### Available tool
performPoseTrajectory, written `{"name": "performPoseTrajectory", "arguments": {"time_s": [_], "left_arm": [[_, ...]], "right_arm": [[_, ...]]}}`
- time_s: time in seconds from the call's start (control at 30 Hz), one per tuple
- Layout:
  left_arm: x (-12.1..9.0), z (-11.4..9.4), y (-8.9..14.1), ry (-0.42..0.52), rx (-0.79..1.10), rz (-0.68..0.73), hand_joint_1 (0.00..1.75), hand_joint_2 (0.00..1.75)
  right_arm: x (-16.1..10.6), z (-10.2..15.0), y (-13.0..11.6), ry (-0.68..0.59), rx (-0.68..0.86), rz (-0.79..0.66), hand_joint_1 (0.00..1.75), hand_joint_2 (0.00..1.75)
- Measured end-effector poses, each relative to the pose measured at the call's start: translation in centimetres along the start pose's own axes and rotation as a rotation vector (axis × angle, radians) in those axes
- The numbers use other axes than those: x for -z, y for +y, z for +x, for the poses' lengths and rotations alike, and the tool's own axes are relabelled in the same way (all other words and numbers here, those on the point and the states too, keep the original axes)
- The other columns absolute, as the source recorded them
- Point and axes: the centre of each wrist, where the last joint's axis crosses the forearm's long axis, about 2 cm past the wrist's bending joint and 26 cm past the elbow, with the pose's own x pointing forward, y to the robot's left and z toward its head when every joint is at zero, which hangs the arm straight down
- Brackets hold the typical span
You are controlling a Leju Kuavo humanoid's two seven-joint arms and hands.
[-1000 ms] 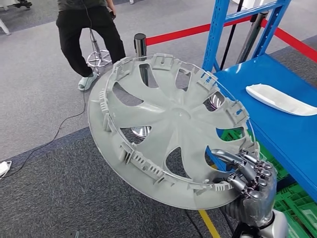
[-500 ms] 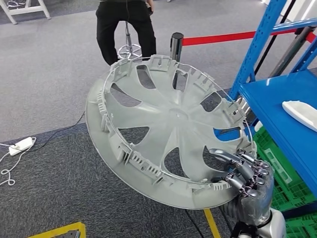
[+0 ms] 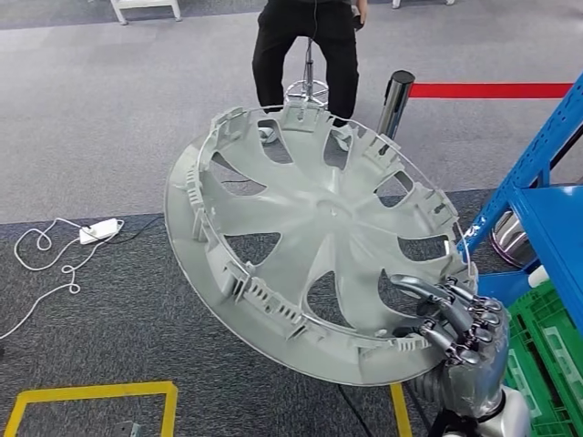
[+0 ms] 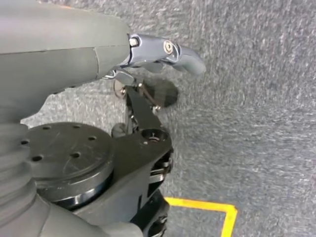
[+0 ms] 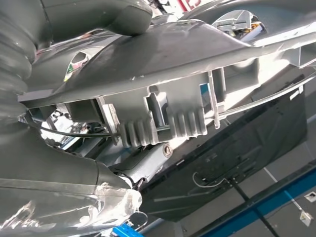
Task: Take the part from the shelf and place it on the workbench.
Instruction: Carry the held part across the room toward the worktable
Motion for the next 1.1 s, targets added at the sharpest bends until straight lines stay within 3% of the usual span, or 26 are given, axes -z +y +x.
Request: {"name": "performPoseTrajectory", "arguments": {"time_s": [0.6, 1.1], "left_arm": [[0.0, 0.1, 0.3, 0.018, 0.082, -0.003, 0.00, 1.75], [-0.2, -0.1, 1.0, 0.047, 0.035, 0.002, 0.00, 1.75]], "right_arm": [[0.2, -0.3, -0.4, -0.010, 0.011, -0.055, 1.75, 1.75], [0.1, -0.4, -0.5, -0.022, 0.012, -0.062, 1.75, 1.75]]}}
